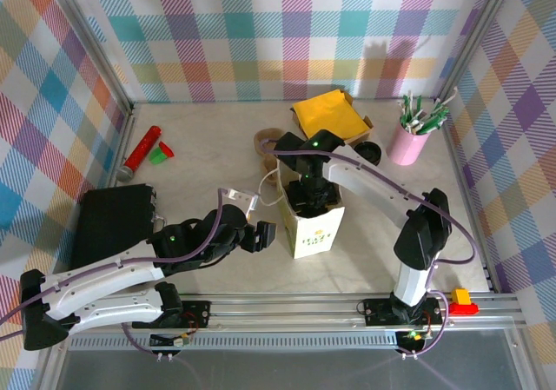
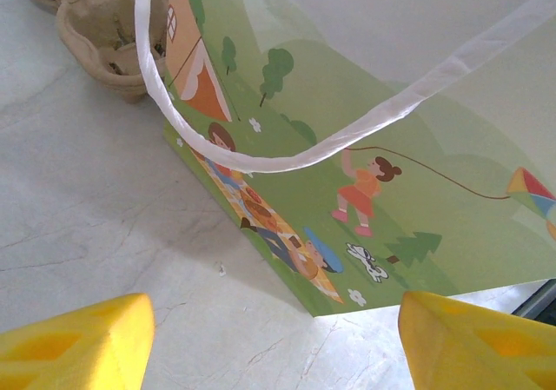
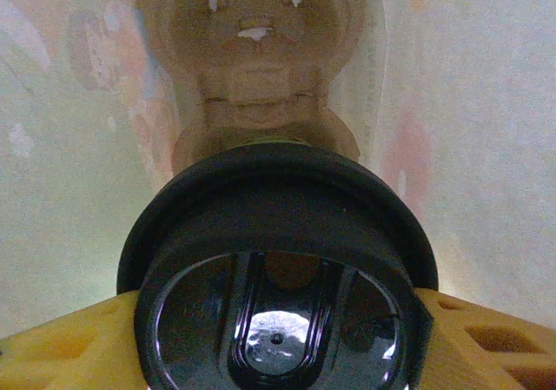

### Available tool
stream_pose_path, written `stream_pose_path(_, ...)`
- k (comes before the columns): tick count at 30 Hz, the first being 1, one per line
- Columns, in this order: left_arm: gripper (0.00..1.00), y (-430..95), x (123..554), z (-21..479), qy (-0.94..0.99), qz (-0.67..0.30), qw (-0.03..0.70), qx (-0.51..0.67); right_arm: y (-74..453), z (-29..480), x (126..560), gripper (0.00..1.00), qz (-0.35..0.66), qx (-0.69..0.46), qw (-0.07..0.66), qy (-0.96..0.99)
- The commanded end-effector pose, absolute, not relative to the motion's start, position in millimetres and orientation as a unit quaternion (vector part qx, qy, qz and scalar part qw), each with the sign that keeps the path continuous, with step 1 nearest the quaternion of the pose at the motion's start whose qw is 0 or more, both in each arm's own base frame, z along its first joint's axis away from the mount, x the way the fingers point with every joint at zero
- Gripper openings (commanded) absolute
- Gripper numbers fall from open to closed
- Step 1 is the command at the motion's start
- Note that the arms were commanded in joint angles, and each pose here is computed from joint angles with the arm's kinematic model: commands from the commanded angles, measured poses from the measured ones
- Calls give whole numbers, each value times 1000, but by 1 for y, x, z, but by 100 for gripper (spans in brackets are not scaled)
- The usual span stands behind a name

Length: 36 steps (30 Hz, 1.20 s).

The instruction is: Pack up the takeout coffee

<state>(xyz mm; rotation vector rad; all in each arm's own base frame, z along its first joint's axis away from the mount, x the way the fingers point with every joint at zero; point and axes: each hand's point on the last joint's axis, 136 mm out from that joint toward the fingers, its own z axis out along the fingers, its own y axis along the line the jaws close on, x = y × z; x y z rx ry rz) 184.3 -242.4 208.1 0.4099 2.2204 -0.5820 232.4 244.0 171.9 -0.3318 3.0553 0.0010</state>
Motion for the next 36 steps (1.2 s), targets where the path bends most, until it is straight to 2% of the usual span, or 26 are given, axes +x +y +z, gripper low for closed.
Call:
stream_pose_path(1,74,-241,183,213,874,-225,399,162,244,179,227,57,11,-114,41,993)
stream_pose_path(36,74,-238,187,216,876,-212,405,156,245,171,224,56,23,-122,42,991)
